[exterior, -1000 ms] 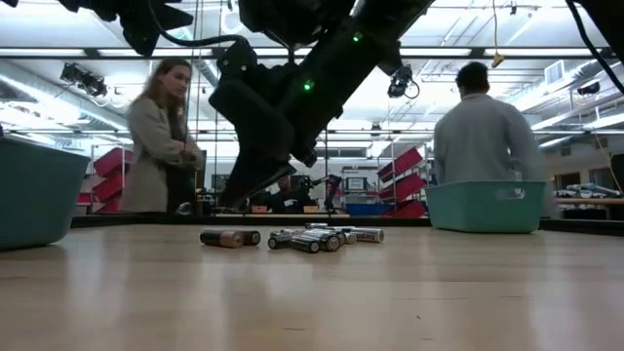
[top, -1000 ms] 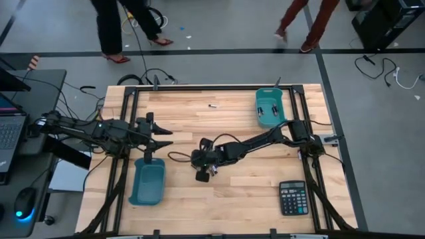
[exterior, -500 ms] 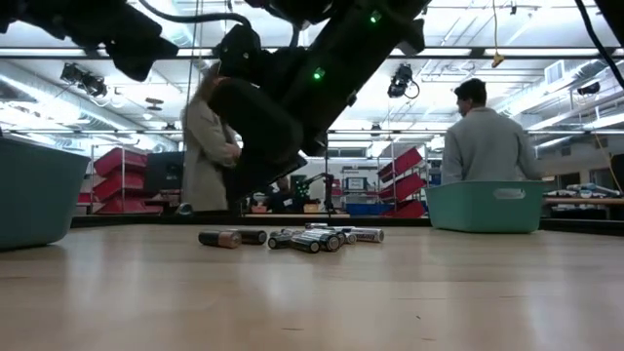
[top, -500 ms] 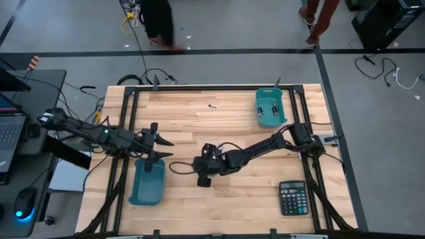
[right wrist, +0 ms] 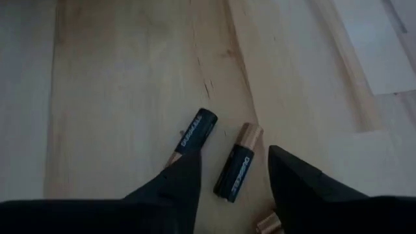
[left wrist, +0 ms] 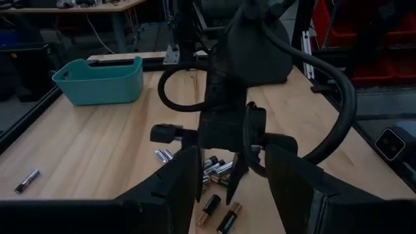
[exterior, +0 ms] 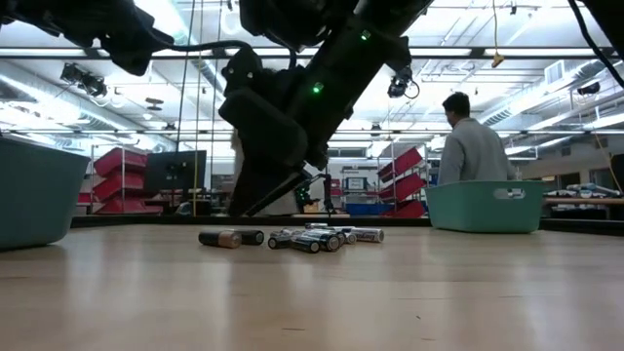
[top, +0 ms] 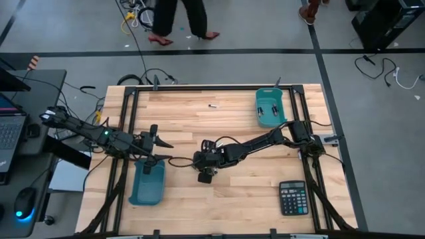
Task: Sort batteries
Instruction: Put the black battery into the green bin
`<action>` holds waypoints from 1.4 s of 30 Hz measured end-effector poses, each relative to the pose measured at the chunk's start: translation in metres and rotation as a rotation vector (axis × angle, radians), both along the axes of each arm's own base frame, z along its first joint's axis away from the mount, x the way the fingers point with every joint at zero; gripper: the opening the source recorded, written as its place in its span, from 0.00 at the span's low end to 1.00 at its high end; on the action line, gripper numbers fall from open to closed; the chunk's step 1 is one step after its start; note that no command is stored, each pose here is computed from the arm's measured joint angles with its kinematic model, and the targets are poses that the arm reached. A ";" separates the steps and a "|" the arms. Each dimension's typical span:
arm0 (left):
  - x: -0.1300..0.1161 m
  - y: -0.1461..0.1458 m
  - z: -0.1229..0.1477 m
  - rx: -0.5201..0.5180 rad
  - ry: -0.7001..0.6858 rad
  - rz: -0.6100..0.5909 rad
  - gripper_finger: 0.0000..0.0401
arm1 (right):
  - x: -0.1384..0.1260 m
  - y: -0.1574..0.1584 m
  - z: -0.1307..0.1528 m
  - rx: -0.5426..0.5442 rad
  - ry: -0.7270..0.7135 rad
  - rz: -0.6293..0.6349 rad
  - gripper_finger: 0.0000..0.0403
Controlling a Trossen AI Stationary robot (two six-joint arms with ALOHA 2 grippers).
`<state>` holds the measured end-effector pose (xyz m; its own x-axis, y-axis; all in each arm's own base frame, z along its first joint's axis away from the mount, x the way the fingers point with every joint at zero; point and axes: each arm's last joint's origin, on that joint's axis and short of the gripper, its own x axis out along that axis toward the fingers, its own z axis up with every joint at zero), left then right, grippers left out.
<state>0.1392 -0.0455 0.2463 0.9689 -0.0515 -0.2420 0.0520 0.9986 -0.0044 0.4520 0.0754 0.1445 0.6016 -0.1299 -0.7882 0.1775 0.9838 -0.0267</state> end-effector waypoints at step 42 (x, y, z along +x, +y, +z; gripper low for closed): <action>0.001 0.001 0.007 -0.016 -0.074 0.039 0.45 | -0.015 -0.004 -0.027 -0.009 -0.002 -0.056 0.24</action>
<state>0.1407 -0.0449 0.2534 0.9854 -0.0164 -0.1696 0.0136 0.9997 -0.0181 0.4374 0.0718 0.1171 0.5948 -0.1706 -0.7856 0.2321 0.9721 -0.0354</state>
